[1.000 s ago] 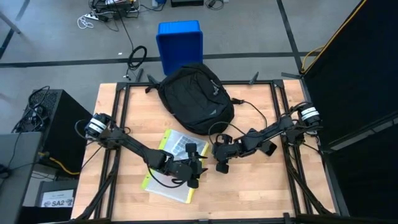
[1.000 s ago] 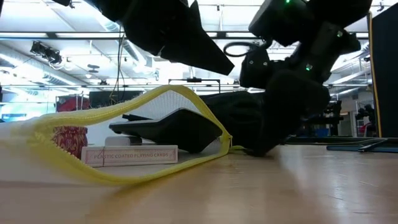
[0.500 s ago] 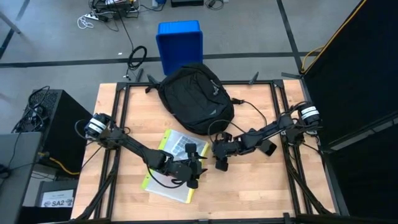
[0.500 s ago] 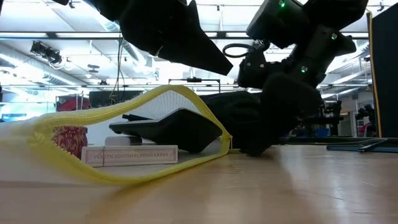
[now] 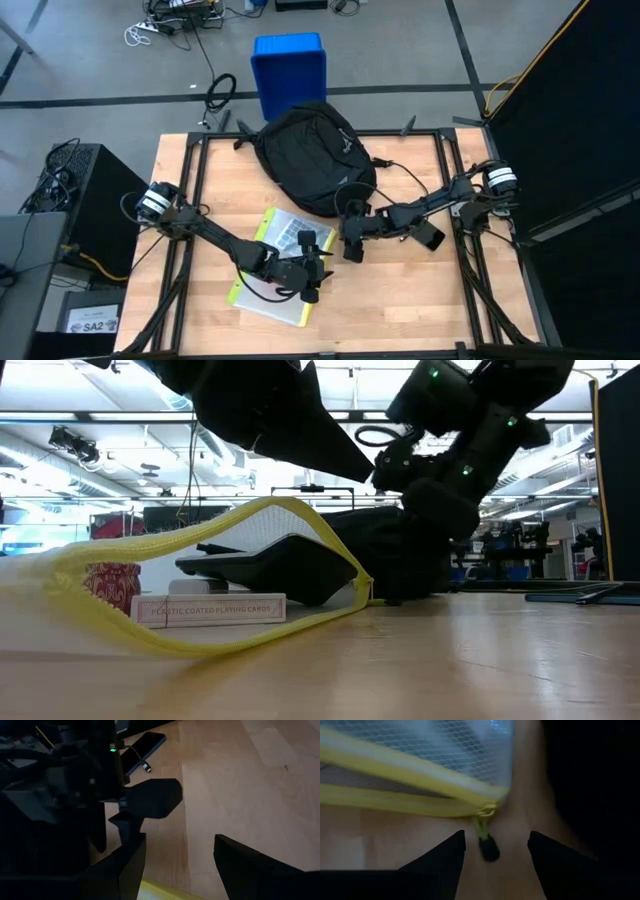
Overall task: Unpack backpack
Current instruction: Close the yellow zip bag
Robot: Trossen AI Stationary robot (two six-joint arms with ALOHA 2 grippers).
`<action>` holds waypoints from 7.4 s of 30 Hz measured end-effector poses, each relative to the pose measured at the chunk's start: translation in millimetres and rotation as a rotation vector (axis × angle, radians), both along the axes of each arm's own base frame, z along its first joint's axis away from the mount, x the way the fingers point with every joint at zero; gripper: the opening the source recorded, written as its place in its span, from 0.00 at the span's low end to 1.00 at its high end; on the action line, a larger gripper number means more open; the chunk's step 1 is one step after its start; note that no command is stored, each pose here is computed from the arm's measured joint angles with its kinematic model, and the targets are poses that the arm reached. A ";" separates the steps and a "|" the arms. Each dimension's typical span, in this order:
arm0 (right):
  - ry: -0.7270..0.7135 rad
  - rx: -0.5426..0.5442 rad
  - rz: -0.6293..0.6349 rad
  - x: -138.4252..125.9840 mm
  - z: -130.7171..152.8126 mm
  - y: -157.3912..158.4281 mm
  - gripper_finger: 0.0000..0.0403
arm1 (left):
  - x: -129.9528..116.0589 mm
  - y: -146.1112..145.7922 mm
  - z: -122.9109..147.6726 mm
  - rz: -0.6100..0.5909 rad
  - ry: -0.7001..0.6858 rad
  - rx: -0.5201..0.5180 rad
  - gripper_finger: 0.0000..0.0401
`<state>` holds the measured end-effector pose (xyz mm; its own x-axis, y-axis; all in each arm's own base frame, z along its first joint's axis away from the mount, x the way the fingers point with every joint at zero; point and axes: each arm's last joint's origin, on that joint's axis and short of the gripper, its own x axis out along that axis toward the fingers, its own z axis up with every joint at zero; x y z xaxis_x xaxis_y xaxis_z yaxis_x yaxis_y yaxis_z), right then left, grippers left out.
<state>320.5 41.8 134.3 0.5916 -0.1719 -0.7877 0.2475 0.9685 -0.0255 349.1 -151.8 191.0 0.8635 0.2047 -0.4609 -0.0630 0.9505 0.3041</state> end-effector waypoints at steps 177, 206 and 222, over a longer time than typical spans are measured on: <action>-0.200 0.171 0.239 -1.8 22.7 37.1 0.00 | 11.1 28.8 -17.2 0.062 0.093 0.085 0.50; -0.248 0.316 0.299 2.3 28.5 38.6 0.00 | 25.7 30.2 -32.1 -0.018 0.056 0.125 0.50; -0.299 0.399 0.353 6.1 34.0 38.1 0.00 | 26.3 28.3 -42.7 -0.061 0.100 0.172 0.36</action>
